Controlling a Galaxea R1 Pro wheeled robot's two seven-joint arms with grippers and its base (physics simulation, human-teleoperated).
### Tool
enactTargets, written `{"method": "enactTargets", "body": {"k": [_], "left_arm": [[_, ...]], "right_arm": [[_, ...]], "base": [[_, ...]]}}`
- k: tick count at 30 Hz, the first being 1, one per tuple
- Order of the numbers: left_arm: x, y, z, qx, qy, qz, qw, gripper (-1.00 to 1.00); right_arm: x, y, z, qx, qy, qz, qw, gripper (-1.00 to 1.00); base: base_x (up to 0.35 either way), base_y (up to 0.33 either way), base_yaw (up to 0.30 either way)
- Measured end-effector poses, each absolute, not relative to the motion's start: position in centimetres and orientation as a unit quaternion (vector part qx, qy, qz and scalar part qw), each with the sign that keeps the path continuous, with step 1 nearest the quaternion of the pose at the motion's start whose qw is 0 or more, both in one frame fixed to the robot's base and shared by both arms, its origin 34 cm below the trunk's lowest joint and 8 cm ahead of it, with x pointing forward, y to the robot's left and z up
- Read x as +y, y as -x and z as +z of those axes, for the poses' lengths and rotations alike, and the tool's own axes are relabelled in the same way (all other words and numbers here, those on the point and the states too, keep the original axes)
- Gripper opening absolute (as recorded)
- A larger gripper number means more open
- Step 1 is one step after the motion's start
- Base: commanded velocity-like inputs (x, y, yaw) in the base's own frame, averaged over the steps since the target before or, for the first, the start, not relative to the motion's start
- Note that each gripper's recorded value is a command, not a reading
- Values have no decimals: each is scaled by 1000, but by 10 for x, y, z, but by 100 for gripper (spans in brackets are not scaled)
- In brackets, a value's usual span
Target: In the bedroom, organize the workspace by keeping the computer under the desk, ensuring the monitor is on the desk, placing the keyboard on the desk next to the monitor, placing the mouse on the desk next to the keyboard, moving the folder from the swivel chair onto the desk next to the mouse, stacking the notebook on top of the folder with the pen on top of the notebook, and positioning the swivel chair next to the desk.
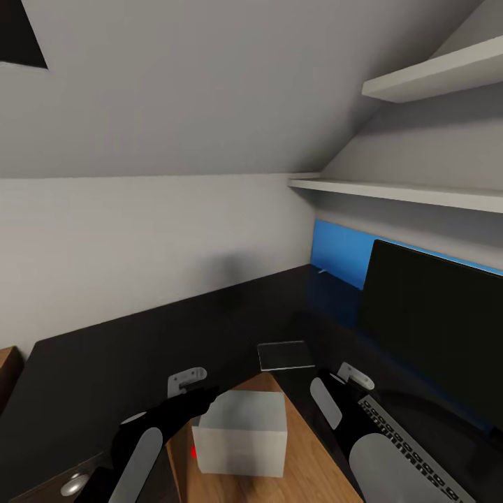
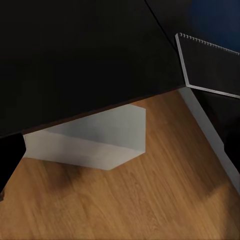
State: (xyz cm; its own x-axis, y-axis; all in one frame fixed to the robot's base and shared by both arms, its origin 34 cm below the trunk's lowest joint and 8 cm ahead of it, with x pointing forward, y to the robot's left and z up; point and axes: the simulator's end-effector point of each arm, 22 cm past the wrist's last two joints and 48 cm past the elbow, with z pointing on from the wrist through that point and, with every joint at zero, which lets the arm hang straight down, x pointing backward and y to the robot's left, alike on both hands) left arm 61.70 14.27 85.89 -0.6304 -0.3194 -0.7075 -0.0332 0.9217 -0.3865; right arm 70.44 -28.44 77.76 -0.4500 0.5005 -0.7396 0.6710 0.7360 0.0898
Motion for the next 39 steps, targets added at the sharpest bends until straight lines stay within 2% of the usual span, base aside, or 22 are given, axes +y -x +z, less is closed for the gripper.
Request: {"method": "enactTargets", "body": {"k": [30, 39], "left_arm": [[143, -617, 859, 887, 99, -171, 418, 100], [143, -617, 862, 885, 99, -172, 421, 100]], "right_arm": [[-282, -705, 778, 844, -347, -107, 395, 100], [-281, -706, 782, 843, -347, -105, 399, 100]], "base": [[0, 0, 0], [0, 0, 157]]}}
